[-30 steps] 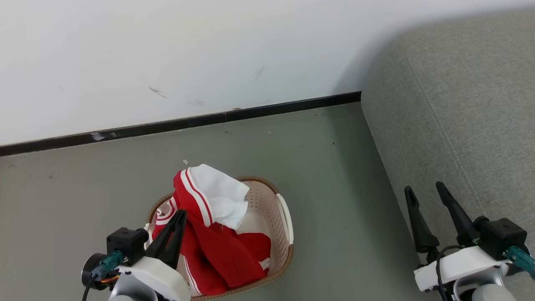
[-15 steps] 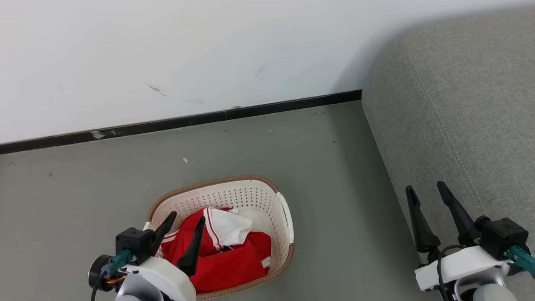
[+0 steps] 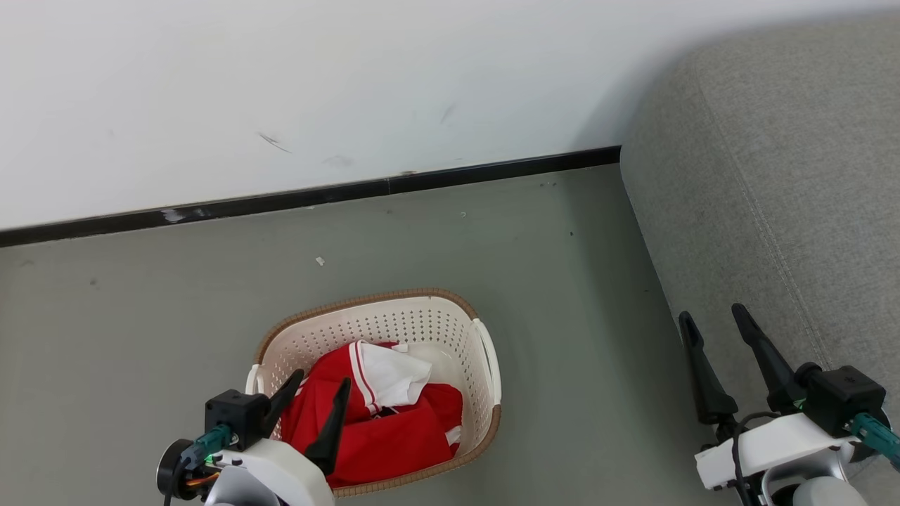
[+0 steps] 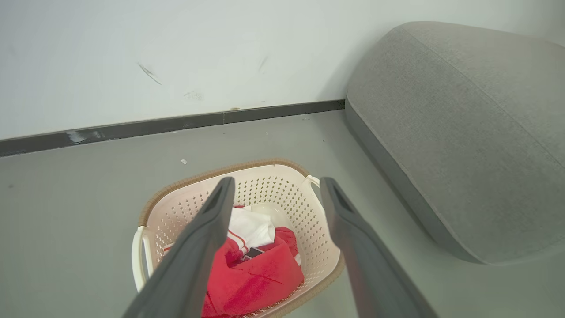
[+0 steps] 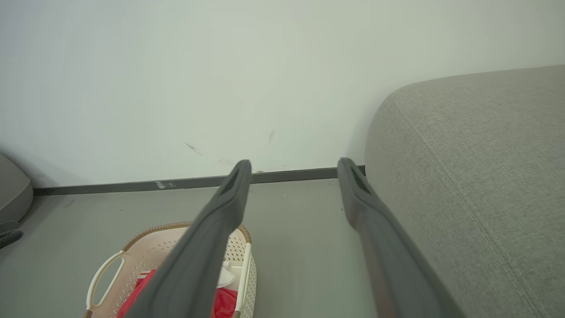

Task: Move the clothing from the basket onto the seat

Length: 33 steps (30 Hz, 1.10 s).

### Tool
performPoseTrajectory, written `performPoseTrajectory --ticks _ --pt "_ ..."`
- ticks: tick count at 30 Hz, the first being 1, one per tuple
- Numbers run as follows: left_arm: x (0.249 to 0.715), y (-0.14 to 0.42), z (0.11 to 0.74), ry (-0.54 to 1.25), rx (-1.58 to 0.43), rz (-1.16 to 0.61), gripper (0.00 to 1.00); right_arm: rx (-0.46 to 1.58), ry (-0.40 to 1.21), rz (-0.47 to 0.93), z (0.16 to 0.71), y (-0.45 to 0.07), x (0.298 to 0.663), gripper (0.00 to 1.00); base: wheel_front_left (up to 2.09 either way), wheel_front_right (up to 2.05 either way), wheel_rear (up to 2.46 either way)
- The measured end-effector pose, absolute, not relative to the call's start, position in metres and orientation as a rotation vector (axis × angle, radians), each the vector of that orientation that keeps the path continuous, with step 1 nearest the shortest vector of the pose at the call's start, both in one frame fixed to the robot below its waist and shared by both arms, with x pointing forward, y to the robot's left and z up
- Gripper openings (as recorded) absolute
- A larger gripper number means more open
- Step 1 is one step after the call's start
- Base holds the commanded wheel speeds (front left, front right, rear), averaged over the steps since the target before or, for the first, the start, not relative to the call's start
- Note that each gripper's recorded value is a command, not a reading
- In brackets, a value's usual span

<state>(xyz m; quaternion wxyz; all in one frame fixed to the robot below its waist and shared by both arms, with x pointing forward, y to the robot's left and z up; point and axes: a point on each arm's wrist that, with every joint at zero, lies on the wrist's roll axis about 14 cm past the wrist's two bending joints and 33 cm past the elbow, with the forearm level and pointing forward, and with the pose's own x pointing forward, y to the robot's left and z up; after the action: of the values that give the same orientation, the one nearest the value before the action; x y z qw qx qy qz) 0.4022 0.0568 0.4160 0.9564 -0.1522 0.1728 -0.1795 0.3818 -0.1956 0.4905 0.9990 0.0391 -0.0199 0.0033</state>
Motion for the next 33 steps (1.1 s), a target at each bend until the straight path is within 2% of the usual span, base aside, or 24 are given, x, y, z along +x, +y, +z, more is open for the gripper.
performPoseTrajectory --ticks 17,33 --pt "0.390 0.048 0.371 0.517 -0.284 -0.388 1.00 0.074 0.022 0.032 0.469 -0.186 0.387 1.00 0.00 0.00 0.00" --pt "0.404 0.043 0.323 0.664 -0.242 -0.404 1.00 0.070 0.094 0.030 0.441 -0.187 0.401 1.00 0.00 0.00 0.00"
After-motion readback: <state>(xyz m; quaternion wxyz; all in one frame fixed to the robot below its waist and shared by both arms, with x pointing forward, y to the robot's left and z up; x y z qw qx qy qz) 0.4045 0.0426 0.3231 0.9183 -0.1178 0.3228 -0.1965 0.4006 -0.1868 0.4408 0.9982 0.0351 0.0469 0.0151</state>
